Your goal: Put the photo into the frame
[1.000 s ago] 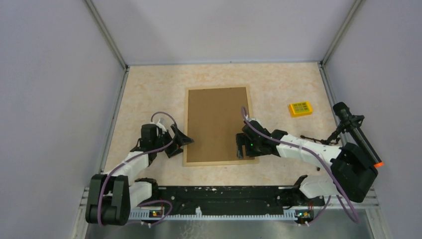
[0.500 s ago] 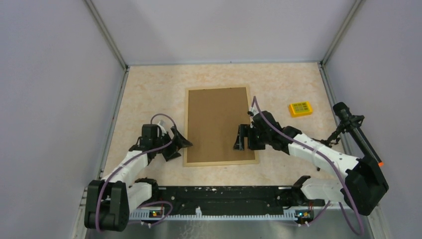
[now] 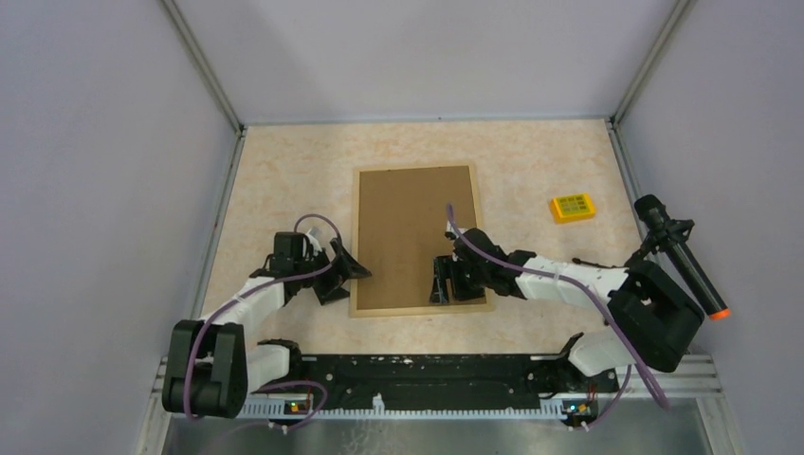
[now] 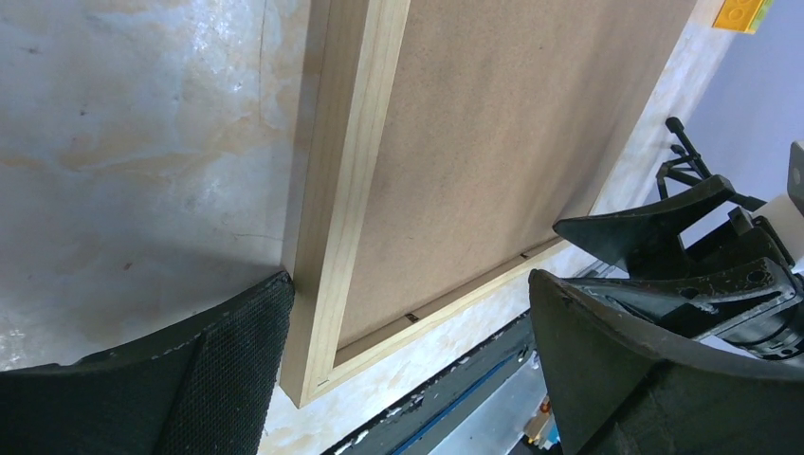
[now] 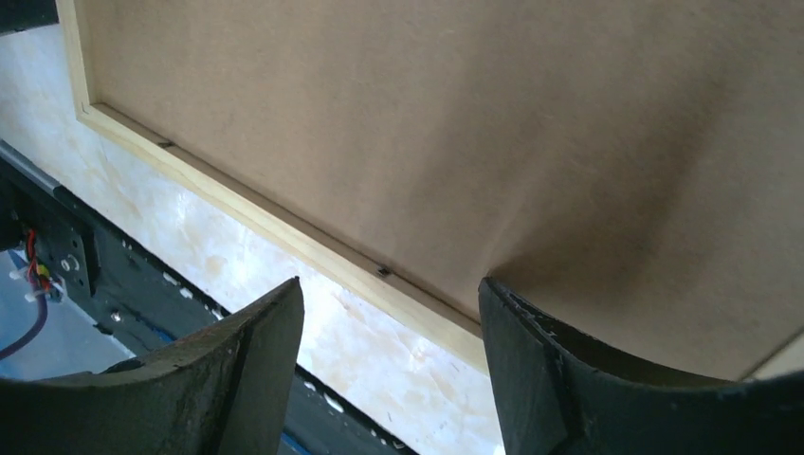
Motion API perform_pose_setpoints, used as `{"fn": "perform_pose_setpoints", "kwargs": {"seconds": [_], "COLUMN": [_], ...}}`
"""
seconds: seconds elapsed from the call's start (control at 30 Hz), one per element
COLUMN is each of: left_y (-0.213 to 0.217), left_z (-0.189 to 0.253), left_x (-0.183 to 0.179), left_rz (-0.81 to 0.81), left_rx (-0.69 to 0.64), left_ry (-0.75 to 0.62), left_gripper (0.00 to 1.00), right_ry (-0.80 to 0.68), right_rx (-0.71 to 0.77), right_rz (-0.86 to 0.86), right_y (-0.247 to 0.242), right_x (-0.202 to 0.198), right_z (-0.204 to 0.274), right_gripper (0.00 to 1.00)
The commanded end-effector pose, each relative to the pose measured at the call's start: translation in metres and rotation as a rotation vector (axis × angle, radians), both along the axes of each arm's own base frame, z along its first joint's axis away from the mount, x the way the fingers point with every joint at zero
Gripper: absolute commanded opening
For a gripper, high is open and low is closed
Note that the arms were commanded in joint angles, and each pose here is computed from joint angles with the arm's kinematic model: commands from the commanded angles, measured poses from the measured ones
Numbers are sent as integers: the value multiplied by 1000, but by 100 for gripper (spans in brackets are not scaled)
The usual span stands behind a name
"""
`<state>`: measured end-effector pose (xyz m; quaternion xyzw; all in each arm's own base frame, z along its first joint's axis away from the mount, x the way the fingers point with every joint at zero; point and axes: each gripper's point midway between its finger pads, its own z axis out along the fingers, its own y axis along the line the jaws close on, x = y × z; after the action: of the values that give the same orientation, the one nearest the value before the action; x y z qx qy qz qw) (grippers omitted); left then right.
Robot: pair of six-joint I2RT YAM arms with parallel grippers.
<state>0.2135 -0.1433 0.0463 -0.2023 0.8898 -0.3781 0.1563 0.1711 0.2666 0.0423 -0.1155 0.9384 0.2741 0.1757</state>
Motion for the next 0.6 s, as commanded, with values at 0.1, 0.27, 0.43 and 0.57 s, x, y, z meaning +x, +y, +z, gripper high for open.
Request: {"fn": "perform_pose_setpoints", "kwargs": {"seconds": [0.1, 0.27, 0.43, 0.57], "left_y": [13, 14, 11, 9], "left_z": [-28, -26, -20, 0], "left_x": [-18, -15, -11, 8], "left_rz": [19, 23, -2, -20], "left_rx": [100, 112, 98, 98], "left_ry": [80, 67, 43, -65], "left_gripper": [99, 99, 99, 99], "right_ry": [-76, -100, -132, -152], "right_rx": [-64, -86, -111, -62], "right_rz": [-23, -78, -150, -212], "right_y": [1, -27, -55, -67], "right_x": [10, 17, 42, 82], "right_z": [9, 33, 47, 59], "right_gripper": [70, 74, 82, 86]}}
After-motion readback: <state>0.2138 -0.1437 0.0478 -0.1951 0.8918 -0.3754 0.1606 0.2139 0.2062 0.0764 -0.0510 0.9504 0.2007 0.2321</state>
